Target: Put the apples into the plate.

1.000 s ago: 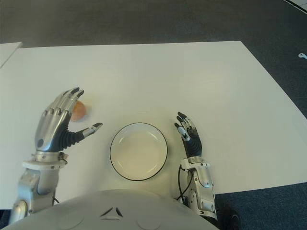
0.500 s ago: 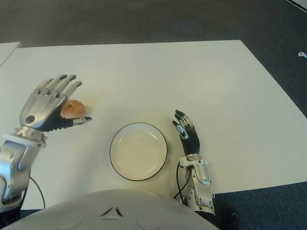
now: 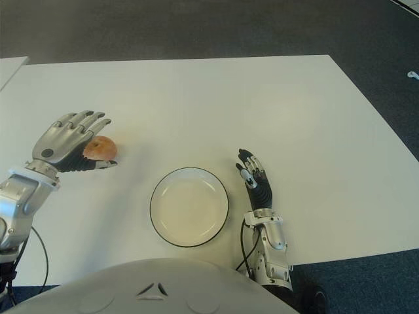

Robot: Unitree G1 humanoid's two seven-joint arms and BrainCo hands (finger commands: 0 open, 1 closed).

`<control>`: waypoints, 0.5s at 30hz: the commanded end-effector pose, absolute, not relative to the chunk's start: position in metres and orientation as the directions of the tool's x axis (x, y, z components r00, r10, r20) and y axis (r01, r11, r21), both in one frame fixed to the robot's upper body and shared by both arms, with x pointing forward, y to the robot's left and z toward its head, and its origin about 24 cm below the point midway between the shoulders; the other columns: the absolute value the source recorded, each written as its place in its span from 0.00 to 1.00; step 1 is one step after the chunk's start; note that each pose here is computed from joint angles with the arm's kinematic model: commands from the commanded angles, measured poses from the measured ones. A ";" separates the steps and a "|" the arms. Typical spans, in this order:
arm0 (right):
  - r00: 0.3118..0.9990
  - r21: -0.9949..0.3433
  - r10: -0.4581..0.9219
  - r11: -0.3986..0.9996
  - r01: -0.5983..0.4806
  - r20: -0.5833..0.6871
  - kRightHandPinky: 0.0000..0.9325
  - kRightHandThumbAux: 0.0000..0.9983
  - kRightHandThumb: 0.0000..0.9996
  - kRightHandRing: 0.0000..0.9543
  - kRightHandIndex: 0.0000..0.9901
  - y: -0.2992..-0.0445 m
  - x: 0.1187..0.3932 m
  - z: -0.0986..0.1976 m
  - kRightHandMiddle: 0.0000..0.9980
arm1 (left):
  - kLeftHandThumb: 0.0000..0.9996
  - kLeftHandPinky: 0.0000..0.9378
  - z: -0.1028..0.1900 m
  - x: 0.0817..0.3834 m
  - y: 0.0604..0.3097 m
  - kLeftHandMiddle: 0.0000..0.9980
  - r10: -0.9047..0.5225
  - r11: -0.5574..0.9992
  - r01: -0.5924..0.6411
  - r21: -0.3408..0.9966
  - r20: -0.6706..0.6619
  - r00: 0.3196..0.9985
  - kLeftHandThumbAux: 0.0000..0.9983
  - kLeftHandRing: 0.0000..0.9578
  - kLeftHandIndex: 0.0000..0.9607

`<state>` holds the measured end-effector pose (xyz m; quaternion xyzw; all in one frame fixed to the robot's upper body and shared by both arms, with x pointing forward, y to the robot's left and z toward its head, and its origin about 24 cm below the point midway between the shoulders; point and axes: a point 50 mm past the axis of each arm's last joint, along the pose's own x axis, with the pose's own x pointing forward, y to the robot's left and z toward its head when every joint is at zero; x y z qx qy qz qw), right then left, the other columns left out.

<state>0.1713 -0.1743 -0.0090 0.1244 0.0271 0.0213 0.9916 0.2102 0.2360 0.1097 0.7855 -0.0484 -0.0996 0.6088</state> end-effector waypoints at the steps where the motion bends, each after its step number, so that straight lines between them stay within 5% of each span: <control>1: 0.995 0.256 0.045 0.966 -0.022 -0.085 0.00 0.53 0.29 0.04 0.16 -0.173 0.167 -0.017 0.14 | 0.28 0.04 0.101 0.216 0.239 0.00 -0.214 -0.261 0.080 0.962 -0.139 0.967 0.33 0.00 0.03; 15: 0.997 0.242 0.032 0.970 -0.013 -0.075 0.00 0.52 0.27 0.04 0.16 -0.175 0.168 -0.017 0.13 | 0.25 0.03 0.084 0.221 0.258 0.00 -0.186 -0.299 0.165 0.940 -0.227 0.956 0.34 0.00 0.02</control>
